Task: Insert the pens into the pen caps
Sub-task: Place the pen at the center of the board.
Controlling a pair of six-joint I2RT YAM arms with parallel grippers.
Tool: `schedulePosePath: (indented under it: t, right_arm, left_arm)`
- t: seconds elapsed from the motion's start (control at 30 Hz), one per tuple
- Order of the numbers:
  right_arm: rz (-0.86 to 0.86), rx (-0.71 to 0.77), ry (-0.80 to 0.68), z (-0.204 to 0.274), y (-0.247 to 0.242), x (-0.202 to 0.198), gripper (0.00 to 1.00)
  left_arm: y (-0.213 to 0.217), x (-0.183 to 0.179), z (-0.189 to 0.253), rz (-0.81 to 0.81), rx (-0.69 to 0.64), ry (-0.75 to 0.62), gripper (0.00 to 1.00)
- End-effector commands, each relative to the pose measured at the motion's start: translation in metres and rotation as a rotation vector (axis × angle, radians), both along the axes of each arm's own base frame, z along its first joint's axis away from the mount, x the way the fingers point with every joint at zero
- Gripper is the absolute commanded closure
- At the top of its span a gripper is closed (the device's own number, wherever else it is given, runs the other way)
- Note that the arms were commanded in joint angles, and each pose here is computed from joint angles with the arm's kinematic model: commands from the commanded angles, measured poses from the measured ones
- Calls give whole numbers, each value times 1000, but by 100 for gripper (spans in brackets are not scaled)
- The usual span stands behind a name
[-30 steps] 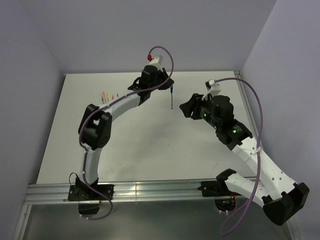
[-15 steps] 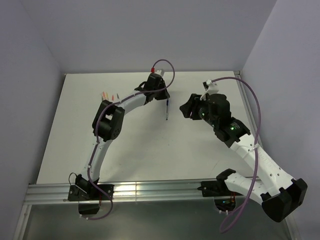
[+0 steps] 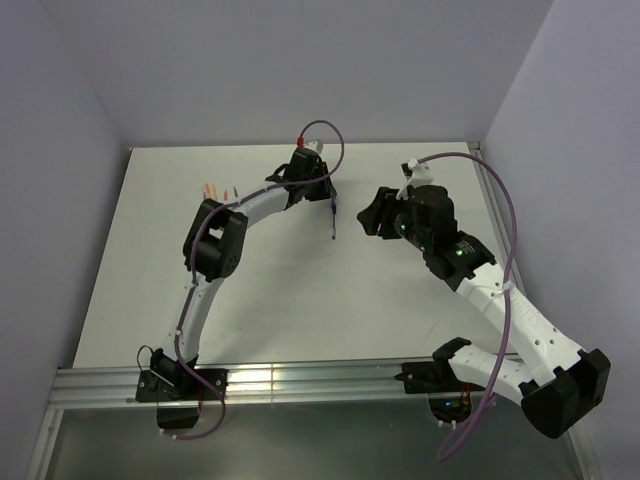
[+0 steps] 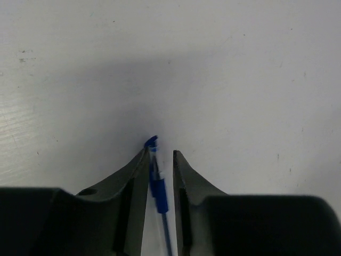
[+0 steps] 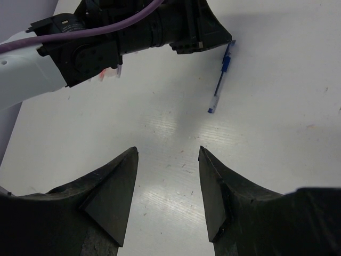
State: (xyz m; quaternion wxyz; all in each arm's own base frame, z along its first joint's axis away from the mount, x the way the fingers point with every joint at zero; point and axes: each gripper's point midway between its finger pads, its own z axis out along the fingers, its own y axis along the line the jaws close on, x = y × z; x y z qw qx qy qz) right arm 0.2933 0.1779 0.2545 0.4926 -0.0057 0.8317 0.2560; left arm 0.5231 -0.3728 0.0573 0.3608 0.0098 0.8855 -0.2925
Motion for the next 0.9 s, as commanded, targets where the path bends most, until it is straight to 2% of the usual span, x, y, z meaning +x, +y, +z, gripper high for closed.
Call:
schedulePosePath:
  t: [0.0,0.2,0.43,0.6,0.87]
  right_arm:
    - [4,20,-61,25,3,7,43]
    - [3,17,-66,26,3,9,43]
    - [7,7,-56,22,5,11,42]
    - [16,12,-46,21,10,16,42]
    - [61,35,-6,8,25,22,43]
  left_arm:
    - [3,10,24,8,-28,-61,67]
    - [12,11,40,23,-46,-82,65]
    - [51,9,100,123,-57,-158,64]
    - [122,7,113,327,41,-153,62]
    - [226,5,83,520,250,-48,66]
